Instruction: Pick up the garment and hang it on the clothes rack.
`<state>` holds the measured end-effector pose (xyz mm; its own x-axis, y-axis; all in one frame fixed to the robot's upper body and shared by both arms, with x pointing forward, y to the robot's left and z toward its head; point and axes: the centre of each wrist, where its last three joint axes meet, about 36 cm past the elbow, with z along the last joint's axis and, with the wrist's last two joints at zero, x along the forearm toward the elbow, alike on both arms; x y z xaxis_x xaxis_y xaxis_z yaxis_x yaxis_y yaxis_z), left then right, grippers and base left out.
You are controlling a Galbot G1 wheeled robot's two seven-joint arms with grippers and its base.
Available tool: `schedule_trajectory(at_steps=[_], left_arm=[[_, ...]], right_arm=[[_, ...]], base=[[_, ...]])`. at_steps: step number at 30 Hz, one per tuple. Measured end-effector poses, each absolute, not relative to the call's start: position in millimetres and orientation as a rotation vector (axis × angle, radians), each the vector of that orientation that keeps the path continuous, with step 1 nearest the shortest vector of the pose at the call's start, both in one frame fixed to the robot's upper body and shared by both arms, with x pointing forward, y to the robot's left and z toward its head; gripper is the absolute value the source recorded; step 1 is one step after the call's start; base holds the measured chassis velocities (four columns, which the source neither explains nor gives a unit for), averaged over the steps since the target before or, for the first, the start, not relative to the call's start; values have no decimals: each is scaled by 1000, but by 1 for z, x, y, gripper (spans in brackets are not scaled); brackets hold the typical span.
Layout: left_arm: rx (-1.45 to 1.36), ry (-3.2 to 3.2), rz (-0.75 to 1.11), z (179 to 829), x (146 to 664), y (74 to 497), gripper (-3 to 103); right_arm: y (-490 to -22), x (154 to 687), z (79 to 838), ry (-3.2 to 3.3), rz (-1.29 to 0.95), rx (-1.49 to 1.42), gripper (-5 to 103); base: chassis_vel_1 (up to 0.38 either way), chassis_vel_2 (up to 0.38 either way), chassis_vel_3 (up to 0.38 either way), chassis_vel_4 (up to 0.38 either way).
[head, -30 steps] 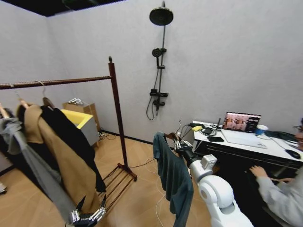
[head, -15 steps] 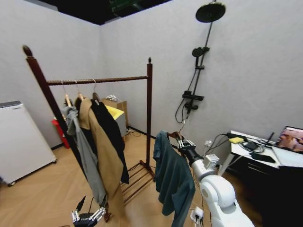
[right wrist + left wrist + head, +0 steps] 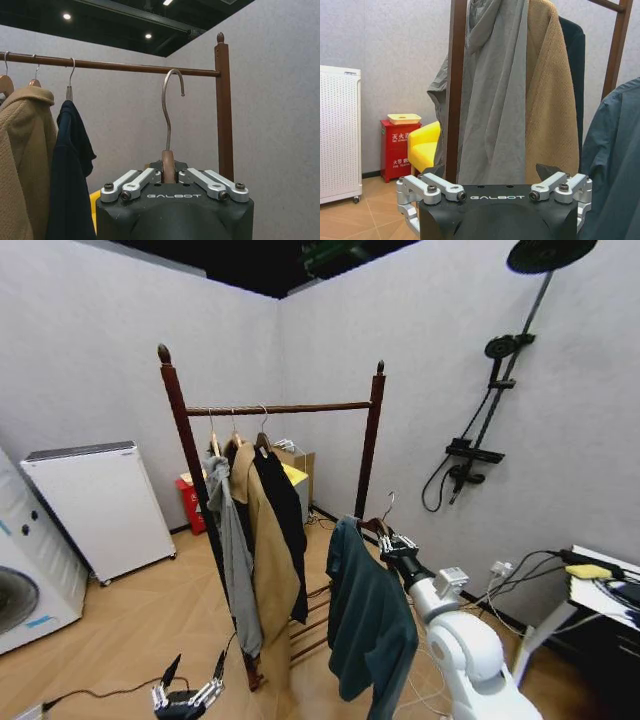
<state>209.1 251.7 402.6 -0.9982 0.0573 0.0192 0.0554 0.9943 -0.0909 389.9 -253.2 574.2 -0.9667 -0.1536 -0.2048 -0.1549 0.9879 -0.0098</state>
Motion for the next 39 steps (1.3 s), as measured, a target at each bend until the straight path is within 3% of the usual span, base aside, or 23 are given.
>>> schedule_trajectory(at_steps=[12,29,39], left_arm=[[-88,-3115,141,403,209,252,100],[-88,-3115,141,403,209,252,100],[-88,-3115,141,403,209,252,100]], right_arm=[[-249,406,573,2923,1,-285,10],[-255,412,576,2919,9,-304,10],[-268,446,615,2831,6,-334,10]], base=[[-15,20,13,-21],[-105,159,161,-107],[5,38,25,1]])
